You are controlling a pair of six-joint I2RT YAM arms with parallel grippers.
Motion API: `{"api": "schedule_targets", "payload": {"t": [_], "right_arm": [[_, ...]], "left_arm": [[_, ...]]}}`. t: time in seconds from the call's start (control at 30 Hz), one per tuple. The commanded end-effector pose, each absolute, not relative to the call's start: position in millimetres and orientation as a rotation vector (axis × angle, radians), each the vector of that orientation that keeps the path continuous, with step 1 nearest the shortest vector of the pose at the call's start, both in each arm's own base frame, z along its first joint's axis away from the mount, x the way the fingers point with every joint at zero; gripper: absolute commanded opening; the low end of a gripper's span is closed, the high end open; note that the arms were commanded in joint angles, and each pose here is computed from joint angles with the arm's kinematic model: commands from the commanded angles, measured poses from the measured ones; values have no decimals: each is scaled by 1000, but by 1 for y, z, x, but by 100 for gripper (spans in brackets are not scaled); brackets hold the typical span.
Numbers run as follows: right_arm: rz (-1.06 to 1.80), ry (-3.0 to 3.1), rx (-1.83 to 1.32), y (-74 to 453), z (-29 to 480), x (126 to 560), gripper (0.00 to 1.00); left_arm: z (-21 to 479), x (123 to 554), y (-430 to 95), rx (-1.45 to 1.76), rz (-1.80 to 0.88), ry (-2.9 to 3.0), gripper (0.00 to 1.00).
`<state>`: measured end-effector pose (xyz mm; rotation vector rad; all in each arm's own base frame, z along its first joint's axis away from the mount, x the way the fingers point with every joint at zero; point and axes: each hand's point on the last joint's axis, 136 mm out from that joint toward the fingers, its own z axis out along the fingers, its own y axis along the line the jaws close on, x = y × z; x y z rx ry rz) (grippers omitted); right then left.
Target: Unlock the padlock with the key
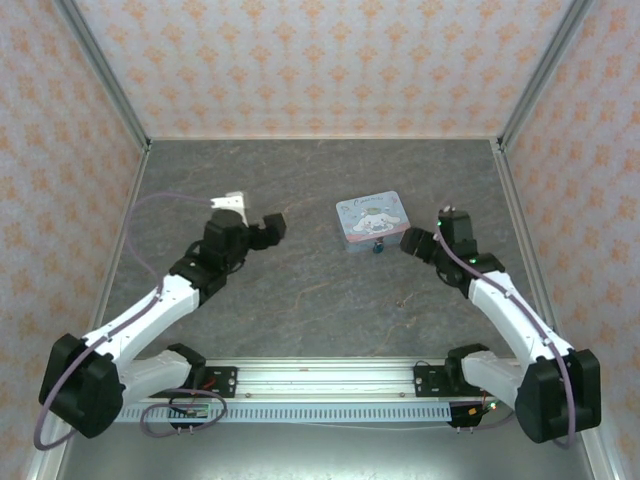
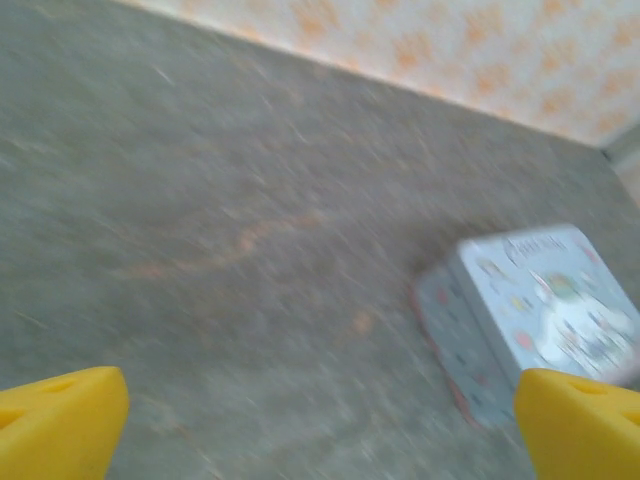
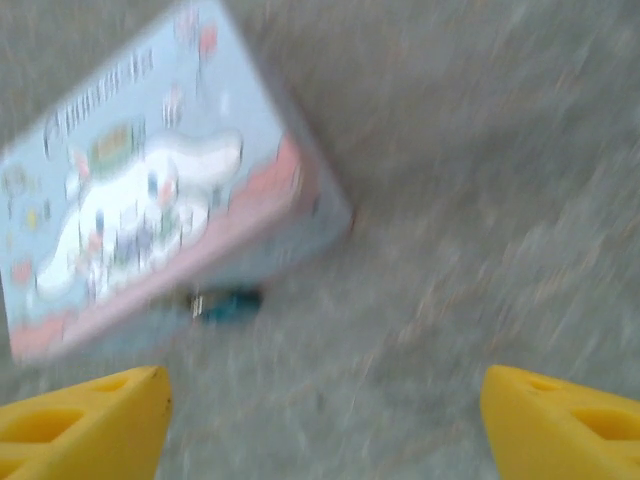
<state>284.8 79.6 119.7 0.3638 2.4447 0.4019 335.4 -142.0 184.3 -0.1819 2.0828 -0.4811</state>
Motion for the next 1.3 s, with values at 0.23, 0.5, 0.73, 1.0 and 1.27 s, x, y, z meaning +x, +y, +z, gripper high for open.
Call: {"api": "schedule_targets", "payload": {"t": [0.23, 0.5, 0.73, 1.0, 1.27], "right_arm": [[349, 2795, 376, 101, 44, 198, 56], [272, 2861, 286, 107, 36, 198, 42], [229, 2898, 241, 110, 29, 198, 35], [215, 2916, 233, 111, 25, 198, 32], [195, 2939, 232, 110, 22, 196, 31]], "left_arm": [[142, 299, -213, -138, -677, 2226, 99], [141, 301, -221, -128, -674, 2238, 99], [138, 299, -214, -141, -636, 2249, 99], [136, 298, -211, -144, -616, 2257, 99], [135, 298, -209, -147, -604, 2263, 99]]}}
